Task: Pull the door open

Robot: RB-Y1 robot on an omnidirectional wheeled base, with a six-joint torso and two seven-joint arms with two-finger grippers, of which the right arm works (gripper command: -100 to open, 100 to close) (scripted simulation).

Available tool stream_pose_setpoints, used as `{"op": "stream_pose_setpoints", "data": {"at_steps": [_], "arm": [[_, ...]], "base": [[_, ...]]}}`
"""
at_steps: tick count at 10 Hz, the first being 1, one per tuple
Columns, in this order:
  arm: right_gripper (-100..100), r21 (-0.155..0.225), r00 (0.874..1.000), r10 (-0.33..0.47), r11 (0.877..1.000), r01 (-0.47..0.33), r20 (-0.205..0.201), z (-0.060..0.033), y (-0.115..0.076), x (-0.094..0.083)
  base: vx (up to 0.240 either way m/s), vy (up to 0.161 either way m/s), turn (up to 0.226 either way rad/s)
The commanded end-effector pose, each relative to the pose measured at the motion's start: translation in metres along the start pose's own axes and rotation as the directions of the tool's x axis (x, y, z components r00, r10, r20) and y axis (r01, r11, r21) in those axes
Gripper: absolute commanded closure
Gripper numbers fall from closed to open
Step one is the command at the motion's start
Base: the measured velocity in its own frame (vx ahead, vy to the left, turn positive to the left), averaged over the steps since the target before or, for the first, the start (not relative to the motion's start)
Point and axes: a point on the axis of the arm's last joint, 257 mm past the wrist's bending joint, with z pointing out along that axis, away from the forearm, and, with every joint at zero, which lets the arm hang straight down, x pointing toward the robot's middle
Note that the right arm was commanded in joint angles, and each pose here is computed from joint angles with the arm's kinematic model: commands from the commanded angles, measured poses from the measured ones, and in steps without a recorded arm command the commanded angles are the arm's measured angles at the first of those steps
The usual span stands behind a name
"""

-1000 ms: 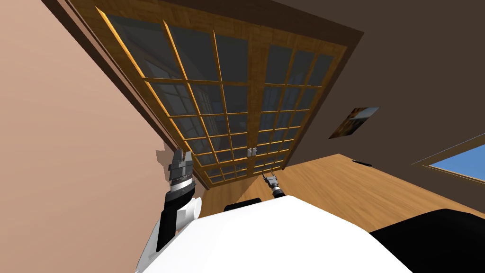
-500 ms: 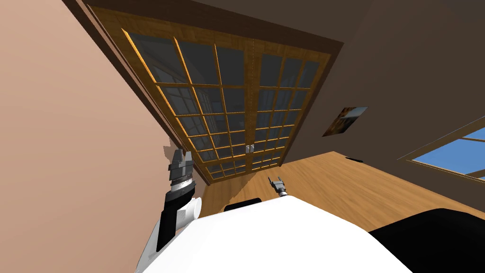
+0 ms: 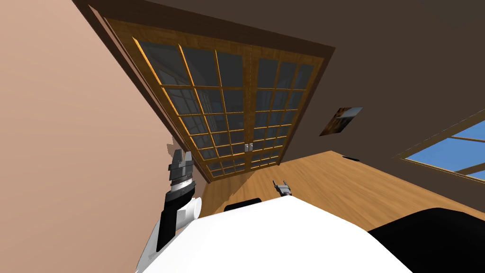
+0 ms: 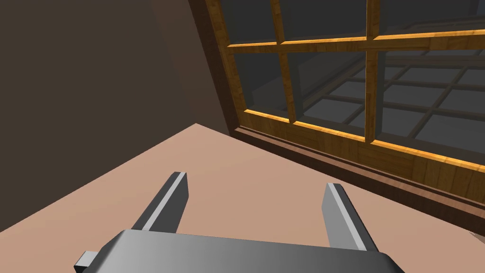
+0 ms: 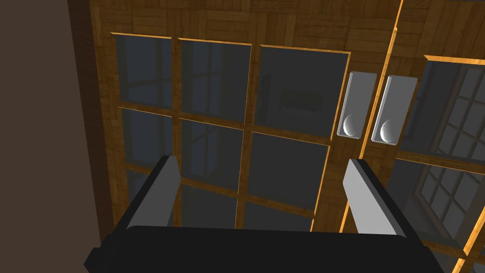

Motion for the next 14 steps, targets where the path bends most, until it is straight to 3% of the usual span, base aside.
{"op": "stream_pose_setpoints", "data": {"at_steps": [1,4,9,14], "arm": [[-100,0.025,1.000,-0.001,1.000,0.002,-0.019,-0.0045,-0.014,0.007],[-100,0.063,0.999,0.000,0.998,0.003,-0.041,-0.0104,-0.034,0.016],[-100,0.098,0.999,0.012,0.995,-0.007,-0.044,-0.0081,-0.049,0.017],[-100,0.094,0.999,0.041,0.995,-0.042,0.016,0.0221,-0.039,-0.008]], "base": [[-0.080,-0.028,0.009],[-0.050,-0.027,0.023],[0.005,-0.022,0.043],[0.133,-0.017,0.111]]}}
